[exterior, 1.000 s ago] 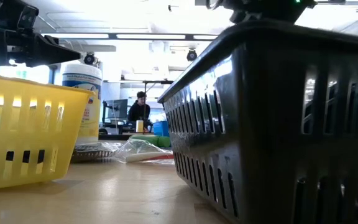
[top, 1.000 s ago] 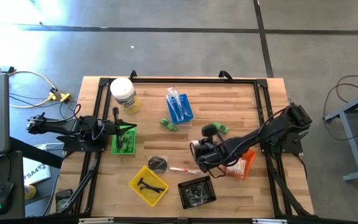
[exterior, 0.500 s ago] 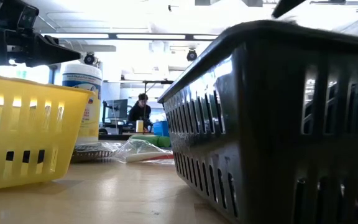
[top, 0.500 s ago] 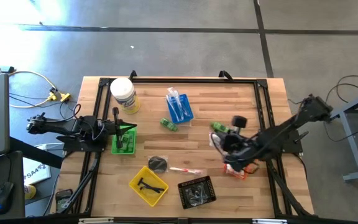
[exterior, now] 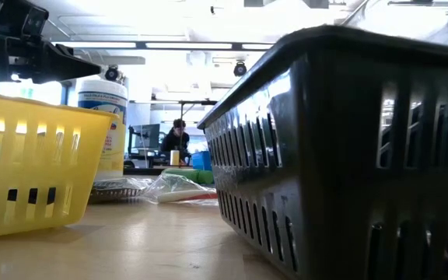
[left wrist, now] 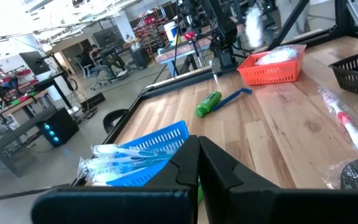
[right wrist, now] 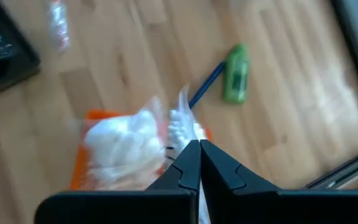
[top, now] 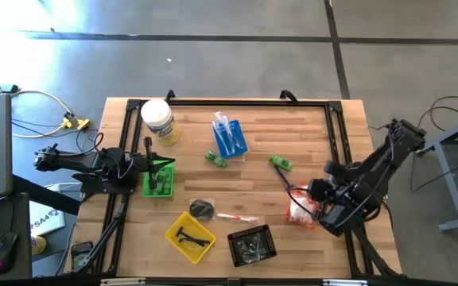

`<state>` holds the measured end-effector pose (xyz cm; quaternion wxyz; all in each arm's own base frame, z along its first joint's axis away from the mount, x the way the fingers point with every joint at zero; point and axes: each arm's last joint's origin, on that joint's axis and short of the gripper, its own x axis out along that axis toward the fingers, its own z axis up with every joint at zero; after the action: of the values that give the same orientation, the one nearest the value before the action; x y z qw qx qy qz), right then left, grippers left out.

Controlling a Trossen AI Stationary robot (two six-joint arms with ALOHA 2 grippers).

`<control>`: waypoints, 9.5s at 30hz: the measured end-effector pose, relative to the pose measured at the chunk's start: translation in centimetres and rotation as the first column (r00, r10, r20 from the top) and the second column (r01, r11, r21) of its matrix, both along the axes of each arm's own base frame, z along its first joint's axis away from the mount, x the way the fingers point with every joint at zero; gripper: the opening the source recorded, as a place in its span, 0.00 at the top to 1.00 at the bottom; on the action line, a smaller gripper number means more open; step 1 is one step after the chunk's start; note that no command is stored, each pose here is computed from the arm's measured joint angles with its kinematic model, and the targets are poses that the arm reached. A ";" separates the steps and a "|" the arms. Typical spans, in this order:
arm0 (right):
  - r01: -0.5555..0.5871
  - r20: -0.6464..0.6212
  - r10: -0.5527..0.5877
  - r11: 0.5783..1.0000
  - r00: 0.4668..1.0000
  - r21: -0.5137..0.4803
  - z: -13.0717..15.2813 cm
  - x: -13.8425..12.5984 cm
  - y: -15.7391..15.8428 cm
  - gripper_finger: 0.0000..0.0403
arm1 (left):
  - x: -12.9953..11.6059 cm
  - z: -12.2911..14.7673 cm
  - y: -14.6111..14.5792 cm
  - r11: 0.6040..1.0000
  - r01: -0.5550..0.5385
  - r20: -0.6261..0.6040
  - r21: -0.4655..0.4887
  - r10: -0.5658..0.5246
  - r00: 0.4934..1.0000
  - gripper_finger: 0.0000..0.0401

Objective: Pick & Place Travel size toiletries
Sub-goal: Put the white cotton pack into the orange bin, then put the red toothbrush into the blue bin

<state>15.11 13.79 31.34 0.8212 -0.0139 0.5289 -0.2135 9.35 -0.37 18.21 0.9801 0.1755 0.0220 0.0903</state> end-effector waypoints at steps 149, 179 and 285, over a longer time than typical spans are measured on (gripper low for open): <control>-0.307 0.957 0.224 0.938 0.183 -0.161 -10.1 -1.8 -19.6 1.00 | 3.4 4.3 -0.5 0.984 0.005 -0.035 -0.180 -0.012 0.999 1.00; -0.348 0.952 0.229 0.926 0.203 -0.148 -10.2 -3.1 -21.5 1.00 | 3.5 4.0 0.0 0.948 -0.191 -0.043 -0.254 0.186 0.982 1.00; -0.269 0.967 0.120 0.961 0.225 -0.057 -13.1 -4.9 -21.5 1.00 | 30.4 -3.8 -9.9 0.902 0.094 -0.818 -0.422 -0.423 0.389 0.29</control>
<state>10.17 -7.72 18.21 0.9908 0.1037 -0.0769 -0.0404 39.74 -10.26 14.46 0.8324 0.0428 0.5234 -0.1771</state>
